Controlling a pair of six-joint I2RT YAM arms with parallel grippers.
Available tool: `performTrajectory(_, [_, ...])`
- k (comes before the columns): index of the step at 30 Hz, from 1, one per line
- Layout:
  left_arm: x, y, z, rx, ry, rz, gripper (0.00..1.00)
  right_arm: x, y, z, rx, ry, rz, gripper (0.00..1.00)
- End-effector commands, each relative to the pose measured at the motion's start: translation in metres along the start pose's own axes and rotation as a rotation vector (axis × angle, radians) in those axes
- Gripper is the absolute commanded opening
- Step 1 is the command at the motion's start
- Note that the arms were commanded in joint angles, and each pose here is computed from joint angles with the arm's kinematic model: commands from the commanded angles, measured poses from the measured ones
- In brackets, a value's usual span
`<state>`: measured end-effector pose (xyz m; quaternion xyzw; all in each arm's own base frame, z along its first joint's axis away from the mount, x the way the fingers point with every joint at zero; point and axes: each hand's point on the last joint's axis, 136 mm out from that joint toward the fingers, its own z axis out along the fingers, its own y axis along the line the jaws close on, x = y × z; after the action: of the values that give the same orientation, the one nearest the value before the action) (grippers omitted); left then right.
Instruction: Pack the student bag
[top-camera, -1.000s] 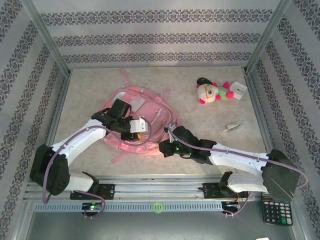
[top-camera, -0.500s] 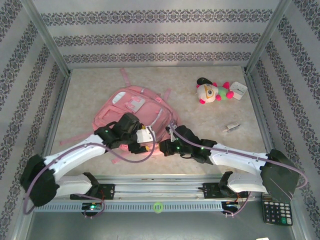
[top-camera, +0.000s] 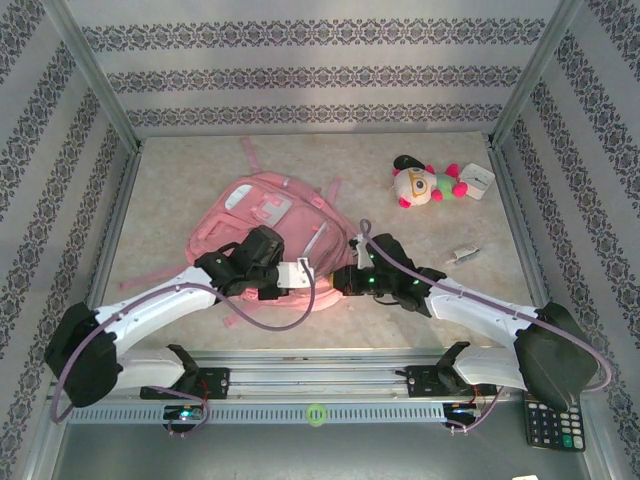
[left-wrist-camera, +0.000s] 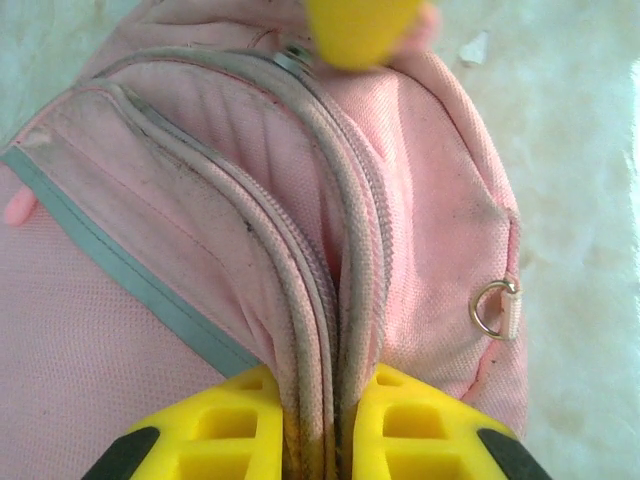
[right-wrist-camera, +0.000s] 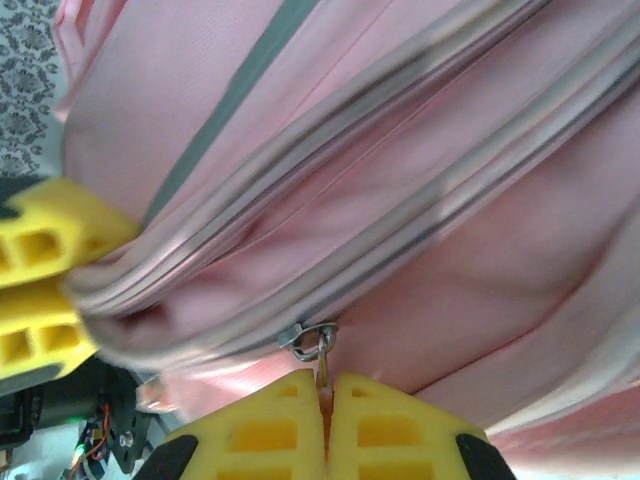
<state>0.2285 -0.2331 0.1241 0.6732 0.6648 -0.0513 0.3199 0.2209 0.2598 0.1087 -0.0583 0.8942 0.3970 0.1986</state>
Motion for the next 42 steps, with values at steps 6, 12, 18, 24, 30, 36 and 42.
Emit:
performTrajectory(6, [0.072,-0.037,-0.033,0.074,0.189,0.039,0.14,0.024,-0.01,0.0,0.004,0.104,-0.042,0.0])
performTrajectory(12, [0.119,-0.001,-0.052,-0.116,0.354,-0.016,0.17,0.043,0.024,0.01,-0.068,0.114,-0.085,0.0])
performTrajectory(18, [0.13,0.02,-0.072,-0.193,0.412,-0.112,0.36,0.054,0.055,0.024,-0.115,0.065,-0.065,0.0])
performTrajectory(24, [0.042,-0.008,-0.091,-0.016,0.043,-0.291,0.63,0.045,0.054,0.022,-0.104,0.027,-0.076,0.0])
performTrajectory(30, [-0.022,-0.01,-0.059,-0.087,-0.082,-0.248,0.68,0.045,0.06,0.023,-0.126,0.052,-0.089,0.0])
performTrajectory(36, [-0.025,0.004,-0.009,-0.162,0.045,-0.199,0.71,0.047,0.061,0.025,-0.131,0.067,-0.095,0.0])
performTrajectory(42, [-0.008,-0.018,0.015,-0.077,0.091,-0.114,0.33,0.045,0.063,0.027,-0.14,0.075,-0.101,0.0])
